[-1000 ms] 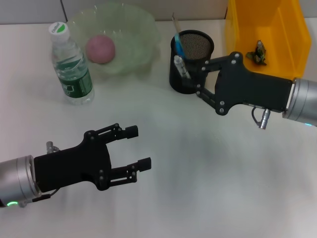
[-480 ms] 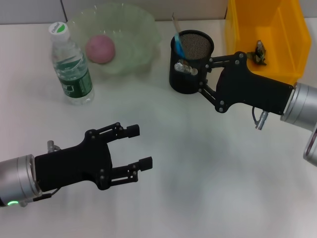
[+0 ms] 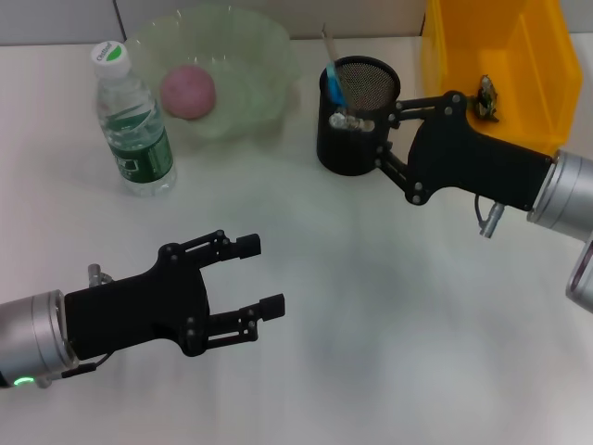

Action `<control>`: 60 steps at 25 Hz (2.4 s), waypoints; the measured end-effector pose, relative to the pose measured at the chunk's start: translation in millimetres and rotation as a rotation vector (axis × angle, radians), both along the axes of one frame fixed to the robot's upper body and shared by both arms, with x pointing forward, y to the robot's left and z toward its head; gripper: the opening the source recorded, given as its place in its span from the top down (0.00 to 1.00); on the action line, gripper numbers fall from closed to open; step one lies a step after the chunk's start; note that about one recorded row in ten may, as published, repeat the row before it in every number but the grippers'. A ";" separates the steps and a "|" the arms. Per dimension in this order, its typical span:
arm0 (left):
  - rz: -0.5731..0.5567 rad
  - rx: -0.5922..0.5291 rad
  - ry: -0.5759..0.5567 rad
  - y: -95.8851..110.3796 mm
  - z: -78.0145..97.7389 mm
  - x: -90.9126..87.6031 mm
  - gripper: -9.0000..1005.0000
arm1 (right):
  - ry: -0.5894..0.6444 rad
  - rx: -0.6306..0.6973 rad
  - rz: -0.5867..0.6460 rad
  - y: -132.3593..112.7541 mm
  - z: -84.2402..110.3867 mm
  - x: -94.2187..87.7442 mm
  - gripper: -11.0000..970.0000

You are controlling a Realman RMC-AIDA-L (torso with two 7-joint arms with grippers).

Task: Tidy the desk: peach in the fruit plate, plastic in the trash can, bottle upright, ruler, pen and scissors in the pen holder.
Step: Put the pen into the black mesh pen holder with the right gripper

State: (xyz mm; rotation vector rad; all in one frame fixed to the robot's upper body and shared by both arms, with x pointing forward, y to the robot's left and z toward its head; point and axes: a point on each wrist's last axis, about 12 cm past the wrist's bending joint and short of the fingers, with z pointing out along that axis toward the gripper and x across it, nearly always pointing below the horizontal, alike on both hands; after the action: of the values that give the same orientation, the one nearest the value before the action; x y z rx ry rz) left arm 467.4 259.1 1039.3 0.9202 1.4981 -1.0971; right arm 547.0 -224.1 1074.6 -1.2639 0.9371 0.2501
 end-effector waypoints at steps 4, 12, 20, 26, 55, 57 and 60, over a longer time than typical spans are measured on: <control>0.001 0.000 0.001 0.1 -0.2 -0.3 0.22 | -0.011 0.004 -0.025 -1.8 1.1 2.4 0.86; 0.000 0.000 0.001 0.0 -0.1 -0.2 0.22 | -0.053 -0.026 -0.081 -2.7 2.4 11.4 0.86; -0.001 -0.001 0.001 -0.6 -0.2 -0.5 0.22 | -0.046 -0.091 -0.118 5.7 2.0 28.5 0.86; -0.001 -0.003 0.002 -0.6 -0.4 -0.8 0.22 | -0.026 -0.128 -0.141 14.3 0.5 39.8 0.86; 0.001 0.007 -0.004 1.1 0.7 1.8 0.21 | 0.333 0.102 -0.235 19.9 1.3 54.0 0.86; 0.001 0.007 -0.005 1.2 0.8 1.9 0.21 | 0.397 0.148 -0.253 19.6 2.5 56.9 0.86; 0.001 0.007 -0.005 1.2 0.8 1.9 0.21 | 0.539 0.233 -0.284 18.7 3.6 62.3 0.86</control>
State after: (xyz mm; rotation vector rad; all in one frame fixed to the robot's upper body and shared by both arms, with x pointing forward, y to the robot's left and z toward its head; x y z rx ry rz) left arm 469.3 260.2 1040.2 0.9265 1.4990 -1.0890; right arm 609.3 -205.4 1078.2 -0.8442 1.4874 0.4739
